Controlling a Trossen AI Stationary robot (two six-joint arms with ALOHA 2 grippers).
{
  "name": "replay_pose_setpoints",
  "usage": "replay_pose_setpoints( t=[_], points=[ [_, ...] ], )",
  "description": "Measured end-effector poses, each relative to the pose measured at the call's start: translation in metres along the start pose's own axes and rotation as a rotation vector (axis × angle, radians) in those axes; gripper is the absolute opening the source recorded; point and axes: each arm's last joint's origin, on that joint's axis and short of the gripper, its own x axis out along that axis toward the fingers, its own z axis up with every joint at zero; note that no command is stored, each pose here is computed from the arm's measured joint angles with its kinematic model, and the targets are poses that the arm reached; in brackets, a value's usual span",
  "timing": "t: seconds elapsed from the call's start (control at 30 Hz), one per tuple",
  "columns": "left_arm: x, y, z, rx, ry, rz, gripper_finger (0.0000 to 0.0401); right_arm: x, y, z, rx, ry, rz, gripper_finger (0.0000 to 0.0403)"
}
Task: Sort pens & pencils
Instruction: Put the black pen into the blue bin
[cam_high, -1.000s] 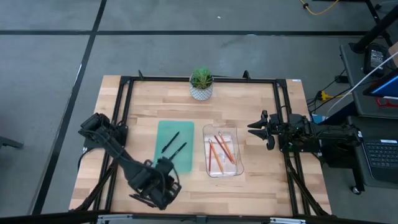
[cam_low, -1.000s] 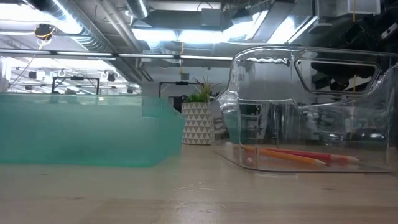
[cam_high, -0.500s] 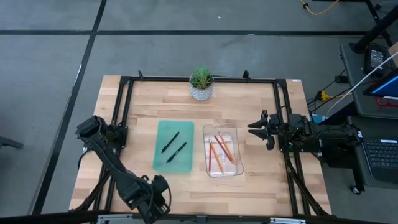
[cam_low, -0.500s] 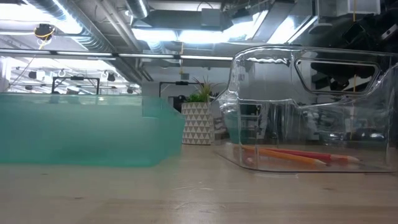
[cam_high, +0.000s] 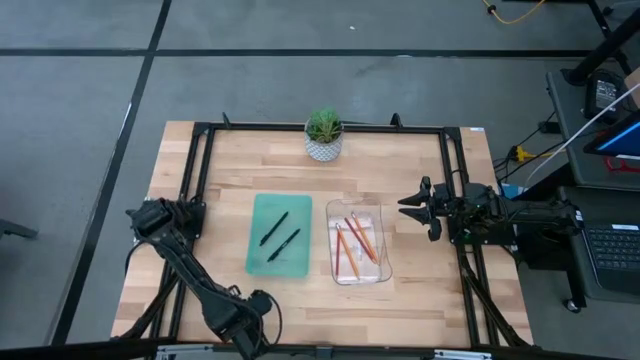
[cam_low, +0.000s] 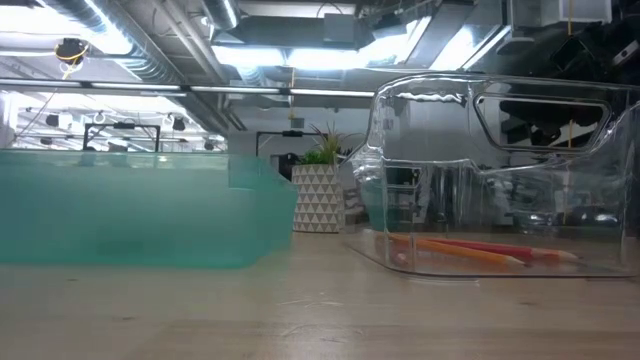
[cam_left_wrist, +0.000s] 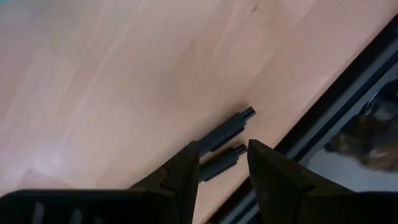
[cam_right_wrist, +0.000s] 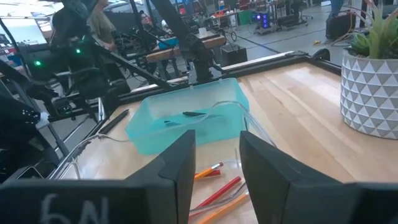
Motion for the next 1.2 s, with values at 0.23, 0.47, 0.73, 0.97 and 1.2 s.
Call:
replay_pose_setpoints(
  t=[0.23,0.47,0.73,0.97,1.2],
  points=[
    [0.011,-0.001,-0.005,0.083,0.004,0.032,0.013,0.0,0.0,0.0,0.012,0.0,0.0,0.0126],
    [0.013,-0.001,-0.004,0.136,-0.017,0.036,0.013,0.0,0.0,0.0,0.012,0.0,0.0,0.0126],
    [0.028,-0.008,0.0,0.179,-0.012,0.011,0.013,0.0,0.0,0.0,0.011,0.0,0.0,0.0126],
    [0.029,-0.005,0.005,0.227,-0.038,0.047,0.013,0.0,0.0,0.0,0.011,0.0,0.0,0.0126],
    [0.029,0.002,0.008,0.237,0.011,0.112,0.013,0.0,0.0,0.0,0.011,0.0,-0.001,0.0126]
  ],
)
